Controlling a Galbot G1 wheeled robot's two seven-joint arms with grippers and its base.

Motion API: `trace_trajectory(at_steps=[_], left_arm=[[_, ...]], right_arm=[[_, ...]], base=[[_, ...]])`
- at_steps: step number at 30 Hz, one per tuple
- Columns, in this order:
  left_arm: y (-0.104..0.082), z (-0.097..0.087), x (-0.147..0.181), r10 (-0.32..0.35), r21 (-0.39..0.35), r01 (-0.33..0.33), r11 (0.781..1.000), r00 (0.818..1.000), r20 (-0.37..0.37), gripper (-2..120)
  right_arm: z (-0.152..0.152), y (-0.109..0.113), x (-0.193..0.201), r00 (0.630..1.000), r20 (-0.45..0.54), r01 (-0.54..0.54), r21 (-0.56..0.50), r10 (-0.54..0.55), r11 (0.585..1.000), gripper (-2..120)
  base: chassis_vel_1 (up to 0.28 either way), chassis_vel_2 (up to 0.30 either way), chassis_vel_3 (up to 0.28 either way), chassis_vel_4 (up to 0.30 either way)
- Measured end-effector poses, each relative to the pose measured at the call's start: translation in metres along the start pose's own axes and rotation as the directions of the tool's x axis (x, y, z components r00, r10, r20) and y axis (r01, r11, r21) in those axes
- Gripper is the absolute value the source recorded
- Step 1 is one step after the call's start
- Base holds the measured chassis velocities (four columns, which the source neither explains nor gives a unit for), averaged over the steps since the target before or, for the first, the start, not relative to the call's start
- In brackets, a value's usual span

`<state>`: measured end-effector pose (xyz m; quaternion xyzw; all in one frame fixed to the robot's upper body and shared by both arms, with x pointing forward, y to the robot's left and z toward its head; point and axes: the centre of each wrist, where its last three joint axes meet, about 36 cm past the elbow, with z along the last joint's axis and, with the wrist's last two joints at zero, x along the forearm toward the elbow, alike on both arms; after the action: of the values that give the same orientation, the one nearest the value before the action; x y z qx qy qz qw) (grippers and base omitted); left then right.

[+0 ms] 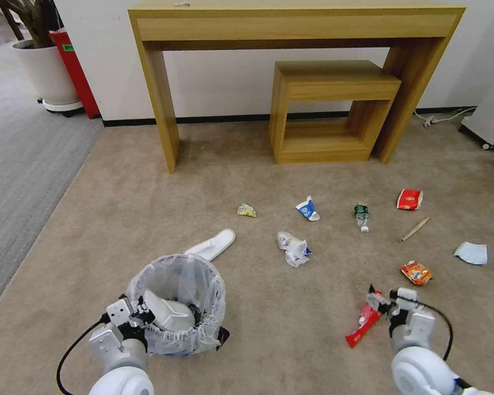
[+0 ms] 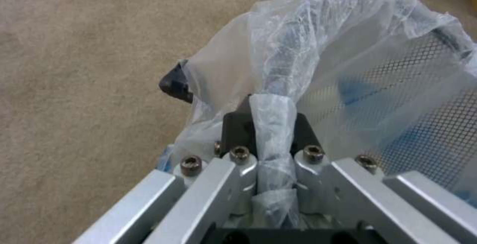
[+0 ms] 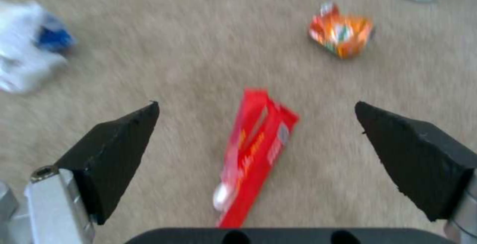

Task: Pick up the trash bin and place the garbage on the floor into it.

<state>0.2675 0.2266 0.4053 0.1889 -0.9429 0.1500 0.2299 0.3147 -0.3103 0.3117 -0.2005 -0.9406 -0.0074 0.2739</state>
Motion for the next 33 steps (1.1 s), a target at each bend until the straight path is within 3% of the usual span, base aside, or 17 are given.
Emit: trace_trajectory(at_steps=[11, 33], left_arm=[[0.005, 0.000, 0.004, -0.017, 0.003, 0.016, 1.000, 1.000, 0.007, 3], [0.005, -0.004, 0.010, -0.003, 0.003, 0.003, 1.000, 1.000, 0.016, 3]], right_arm=[[0.047, 0.017, -0.046, 0.993, -0.078, -0.086, -0.001, 0.086, 0.996, 100], [0.088, 0.015, -0.096, 0.988, -0.061, -0.137, 0.046, 0.139, 0.990, 99]], base=[[0.000, 0.000, 0.000, 0.000], [0.000, 0.000, 0.000, 0.000]])
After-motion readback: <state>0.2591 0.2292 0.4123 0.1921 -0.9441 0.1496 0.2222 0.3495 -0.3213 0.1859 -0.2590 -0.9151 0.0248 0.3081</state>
